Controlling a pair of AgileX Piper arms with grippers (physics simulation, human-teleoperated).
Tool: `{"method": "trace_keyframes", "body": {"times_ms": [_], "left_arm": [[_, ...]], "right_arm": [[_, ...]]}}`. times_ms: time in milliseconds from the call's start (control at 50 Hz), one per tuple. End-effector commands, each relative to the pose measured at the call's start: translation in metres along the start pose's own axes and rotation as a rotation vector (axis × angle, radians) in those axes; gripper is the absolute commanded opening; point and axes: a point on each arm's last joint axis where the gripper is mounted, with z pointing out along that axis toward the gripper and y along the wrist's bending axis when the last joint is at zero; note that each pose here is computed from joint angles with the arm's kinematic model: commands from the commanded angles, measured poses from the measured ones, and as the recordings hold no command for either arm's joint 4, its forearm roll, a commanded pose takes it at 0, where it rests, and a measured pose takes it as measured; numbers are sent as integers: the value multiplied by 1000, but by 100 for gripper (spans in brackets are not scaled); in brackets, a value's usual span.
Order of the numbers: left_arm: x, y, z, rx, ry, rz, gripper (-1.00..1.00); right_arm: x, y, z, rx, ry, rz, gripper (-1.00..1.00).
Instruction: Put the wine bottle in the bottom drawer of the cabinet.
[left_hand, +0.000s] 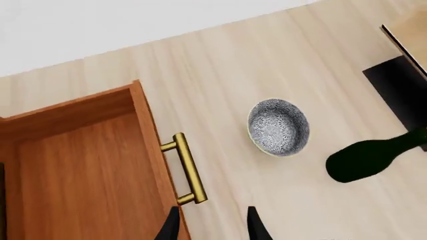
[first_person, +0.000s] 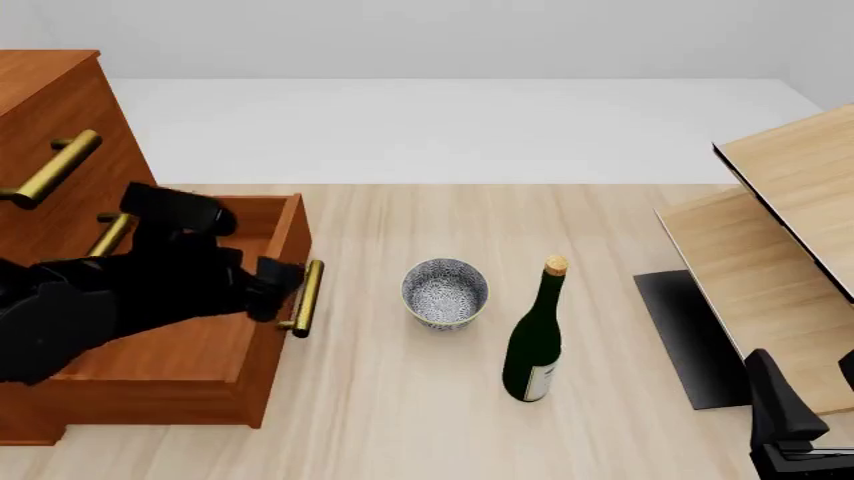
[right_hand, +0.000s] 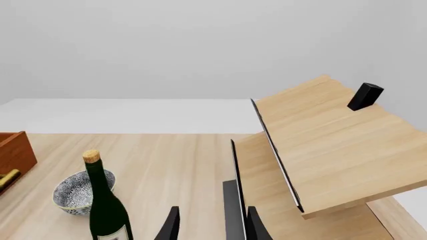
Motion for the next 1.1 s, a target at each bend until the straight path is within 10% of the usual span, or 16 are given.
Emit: {"method": "trace_keyframes", "body": {"times_ms": [20,780,1100], "left_arm": [[-23,-14,-29,51,-75,70,100],[-47,-76,-27,256,-377,371,100],[-51,-111,-12,358,-389,364,100]], "right_arm": [[0,0,0,-1,2,1,100],[0,0,0,-7,1,-7,100],[0,0,0,-6,1,-5,100]]}}
